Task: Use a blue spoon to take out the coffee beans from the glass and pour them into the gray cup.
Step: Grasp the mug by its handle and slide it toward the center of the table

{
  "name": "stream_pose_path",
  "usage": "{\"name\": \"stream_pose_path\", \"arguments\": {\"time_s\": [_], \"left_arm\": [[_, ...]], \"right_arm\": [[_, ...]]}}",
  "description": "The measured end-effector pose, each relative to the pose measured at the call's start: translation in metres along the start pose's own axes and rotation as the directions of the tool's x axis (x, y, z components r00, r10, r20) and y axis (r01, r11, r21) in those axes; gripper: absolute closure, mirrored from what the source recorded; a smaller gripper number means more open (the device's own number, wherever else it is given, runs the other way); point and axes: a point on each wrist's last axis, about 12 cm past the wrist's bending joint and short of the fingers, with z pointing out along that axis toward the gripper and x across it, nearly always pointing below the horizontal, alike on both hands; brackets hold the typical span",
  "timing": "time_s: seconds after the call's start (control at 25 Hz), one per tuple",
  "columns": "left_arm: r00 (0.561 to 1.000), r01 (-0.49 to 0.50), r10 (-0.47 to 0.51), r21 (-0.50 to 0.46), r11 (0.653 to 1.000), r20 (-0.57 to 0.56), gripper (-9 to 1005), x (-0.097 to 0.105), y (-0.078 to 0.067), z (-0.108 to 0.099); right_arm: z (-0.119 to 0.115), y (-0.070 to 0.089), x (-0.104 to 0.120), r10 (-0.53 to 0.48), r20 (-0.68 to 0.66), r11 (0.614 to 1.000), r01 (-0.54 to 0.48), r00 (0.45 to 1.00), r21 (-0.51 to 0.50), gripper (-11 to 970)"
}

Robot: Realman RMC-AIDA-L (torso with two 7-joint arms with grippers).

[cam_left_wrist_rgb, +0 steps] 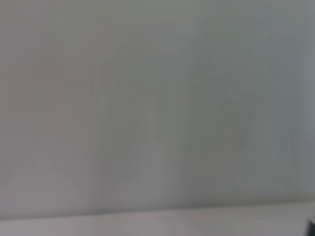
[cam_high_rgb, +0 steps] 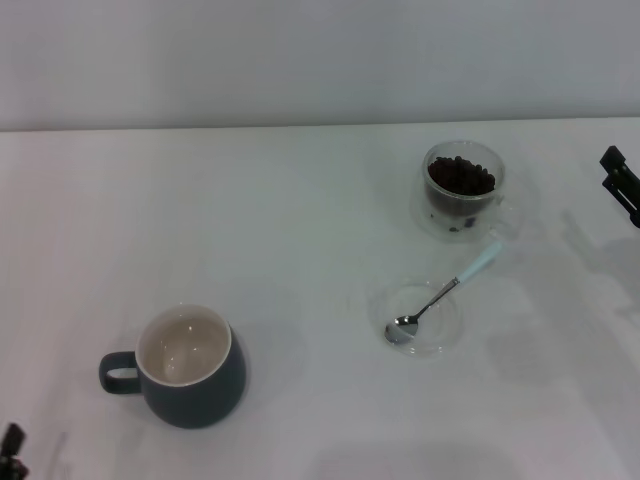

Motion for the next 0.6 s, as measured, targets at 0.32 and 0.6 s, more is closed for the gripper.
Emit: {"name": "stream_pose_path", "arguments": {"time_s": [0.32,0.6], "left_arm": [[0.998,-0.039,0.045,0.109,0.993,-0.051,196,0.006,-0.004,0.031],[0.993,-0.055,0.073,0.181,0.982,-0.095,196,0.010,-0.008,0.057]], "right_arm": [[0.004,0.003,-0.001,0.001,0.004,1.000,-0.001,1.000,-0.011,115],[0.003,0.004,0.000,0.010,0.000,1.000,-0.010,1.000,-0.009,115]]}}
